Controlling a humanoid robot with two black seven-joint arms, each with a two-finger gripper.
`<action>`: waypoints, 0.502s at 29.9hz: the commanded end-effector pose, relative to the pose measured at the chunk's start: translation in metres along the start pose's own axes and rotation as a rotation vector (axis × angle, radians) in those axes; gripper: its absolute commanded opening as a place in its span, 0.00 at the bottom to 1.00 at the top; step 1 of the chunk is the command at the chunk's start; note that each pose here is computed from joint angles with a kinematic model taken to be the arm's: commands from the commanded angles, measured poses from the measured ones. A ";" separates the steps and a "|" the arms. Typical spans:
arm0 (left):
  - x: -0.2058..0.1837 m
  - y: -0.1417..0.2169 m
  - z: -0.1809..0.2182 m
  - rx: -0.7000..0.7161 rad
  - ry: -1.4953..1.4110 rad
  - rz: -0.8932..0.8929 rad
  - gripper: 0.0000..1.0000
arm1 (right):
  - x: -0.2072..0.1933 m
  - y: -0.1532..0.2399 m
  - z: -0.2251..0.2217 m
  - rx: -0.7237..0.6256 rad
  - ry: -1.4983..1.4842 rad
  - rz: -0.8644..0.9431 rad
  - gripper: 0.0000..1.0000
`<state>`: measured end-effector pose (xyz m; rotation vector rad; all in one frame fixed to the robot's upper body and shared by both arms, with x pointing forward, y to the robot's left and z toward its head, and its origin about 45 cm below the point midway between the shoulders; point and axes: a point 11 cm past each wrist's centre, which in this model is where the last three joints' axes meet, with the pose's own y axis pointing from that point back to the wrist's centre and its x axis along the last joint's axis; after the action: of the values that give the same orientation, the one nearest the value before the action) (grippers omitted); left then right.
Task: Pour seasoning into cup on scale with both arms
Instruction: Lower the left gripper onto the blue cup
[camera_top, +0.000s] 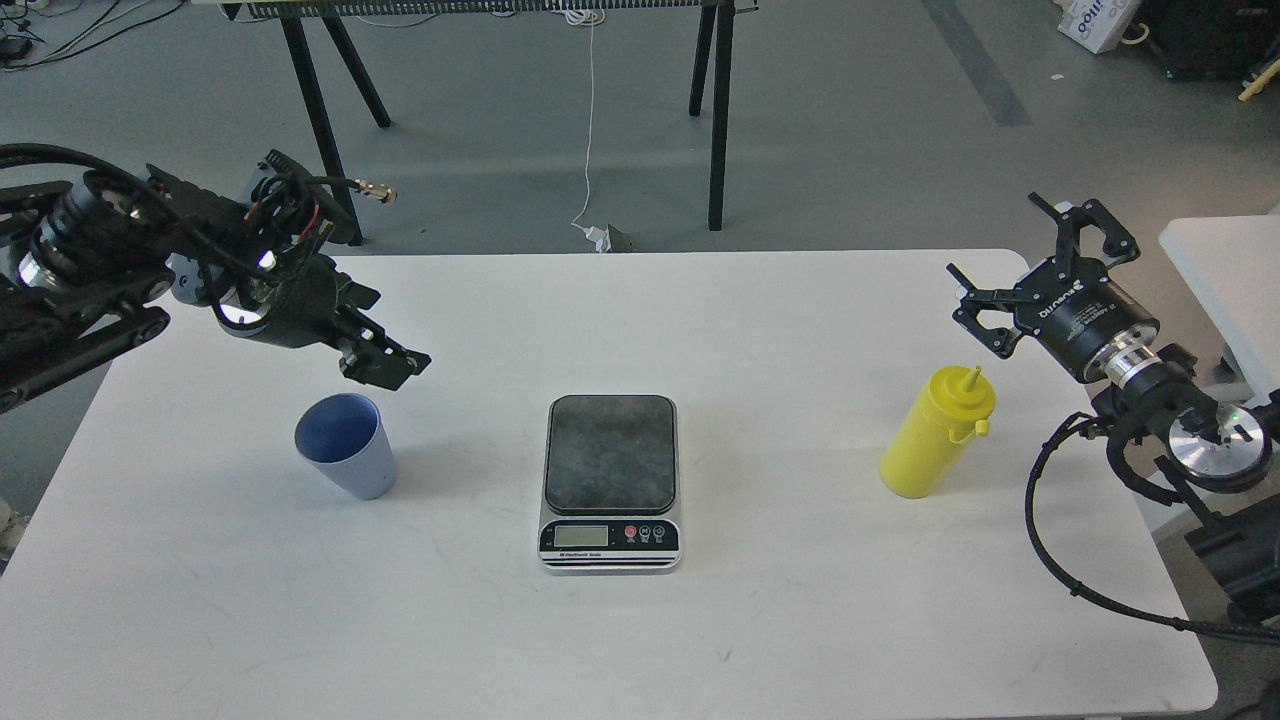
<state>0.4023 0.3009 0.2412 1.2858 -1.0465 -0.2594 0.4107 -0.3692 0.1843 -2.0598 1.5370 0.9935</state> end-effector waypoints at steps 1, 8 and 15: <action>-0.016 -0.008 0.002 -0.009 0.021 -0.030 0.99 | 0.000 0.000 0.001 -0.002 0.000 0.001 0.99; -0.026 -0.009 -0.007 0.024 0.014 -0.060 0.98 | 0.001 0.001 0.001 -0.002 0.001 0.003 0.99; -0.041 -0.012 -0.012 0.033 0.043 -0.085 0.97 | 0.002 0.002 0.001 -0.004 0.000 0.006 0.99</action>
<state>0.3953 0.3266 0.2166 1.3513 -0.9836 -0.2803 0.4097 -0.3699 0.1830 -2.0599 1.5410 0.9965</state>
